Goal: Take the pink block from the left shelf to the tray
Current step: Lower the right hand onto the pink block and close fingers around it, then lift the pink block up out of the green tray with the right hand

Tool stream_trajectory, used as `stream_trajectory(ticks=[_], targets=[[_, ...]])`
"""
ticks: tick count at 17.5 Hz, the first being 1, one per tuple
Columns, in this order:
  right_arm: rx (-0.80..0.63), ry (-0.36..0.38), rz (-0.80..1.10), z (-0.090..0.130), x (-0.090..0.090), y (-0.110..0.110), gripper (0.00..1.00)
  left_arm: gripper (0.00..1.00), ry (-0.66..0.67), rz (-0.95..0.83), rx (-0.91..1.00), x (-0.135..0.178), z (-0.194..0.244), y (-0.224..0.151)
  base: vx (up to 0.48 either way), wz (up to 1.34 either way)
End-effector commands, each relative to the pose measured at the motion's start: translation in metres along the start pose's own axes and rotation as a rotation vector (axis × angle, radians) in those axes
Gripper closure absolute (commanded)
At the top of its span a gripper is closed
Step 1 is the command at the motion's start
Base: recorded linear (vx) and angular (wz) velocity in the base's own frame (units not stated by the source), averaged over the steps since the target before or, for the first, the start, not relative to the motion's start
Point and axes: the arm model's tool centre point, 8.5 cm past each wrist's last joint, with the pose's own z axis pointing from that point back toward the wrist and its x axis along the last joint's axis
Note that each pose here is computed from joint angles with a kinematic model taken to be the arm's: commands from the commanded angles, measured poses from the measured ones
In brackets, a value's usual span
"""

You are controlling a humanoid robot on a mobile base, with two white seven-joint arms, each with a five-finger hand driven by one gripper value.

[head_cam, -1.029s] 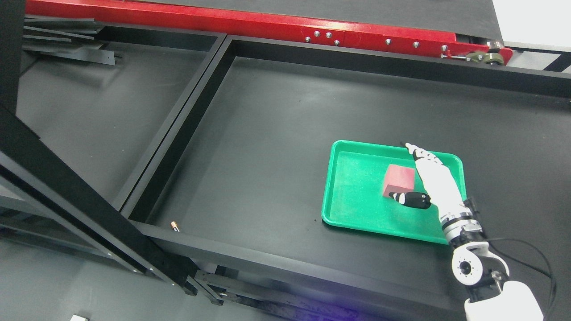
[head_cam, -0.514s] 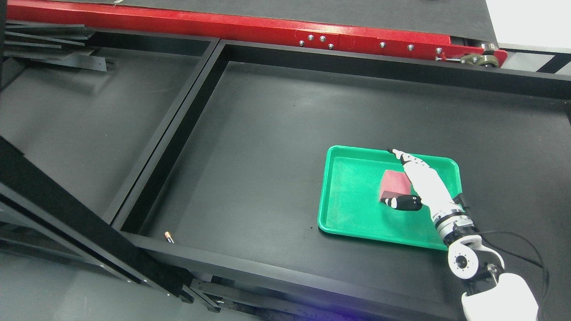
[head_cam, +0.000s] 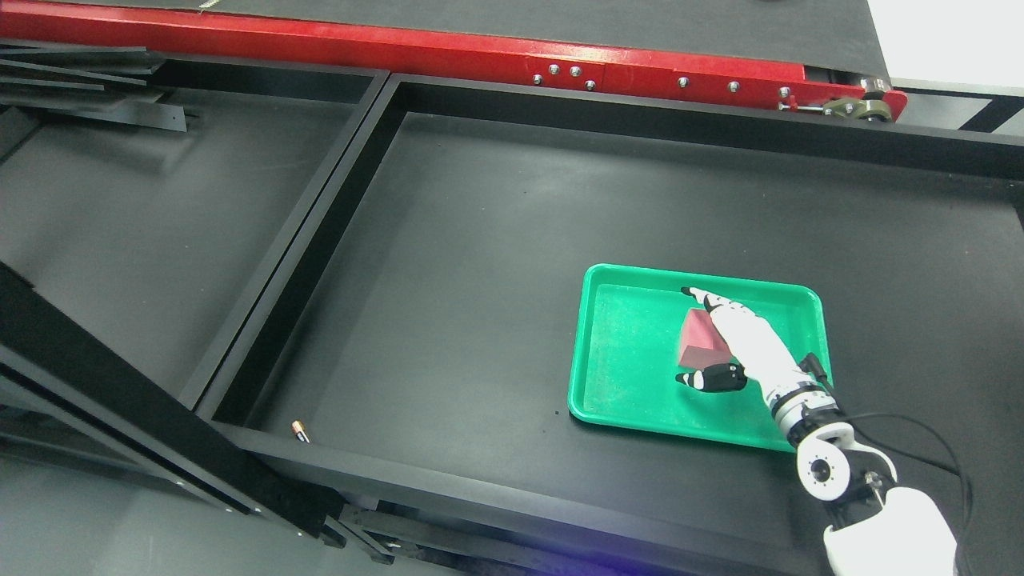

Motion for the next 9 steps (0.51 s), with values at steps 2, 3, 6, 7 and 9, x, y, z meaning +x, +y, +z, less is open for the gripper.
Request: stream_trajectory(ticks=[2, 3, 6, 7, 9], targets=[[0.046, 0.034, 0.005, -0.001, -0.01, 0.013, 0.02, 0.0, 0.003, -0.002, 0.015, -0.007, 0.002, 0.01, 0.0, 0.0], [0.052, 0.04, 0.005, -0.001, -0.012, 0.015, 0.02, 0.0, 0.003, -0.002, 0.015, -0.007, 0.002, 0.01, 0.0, 0.0], [0.054, 0.058, 0.011, 0.0, -0.016, 0.015, 0.07, 0.0, 0.003, -0.002, 0.015, -0.007, 0.002, 0.01, 0.0, 0.0], [0.056, 0.061, 0.018, 0.001, -0.017, 0.015, 0.13, 0.0, 0.003, -0.002, 0.015, -0.007, 0.002, 0.01, 0.0, 0.0], [0.057, 0.072, 0.023, 0.001, -0.02, 0.014, 0.26, 0.0, 0.003, -0.002, 0.015, -0.007, 0.002, 0.01, 0.0, 0.0]])
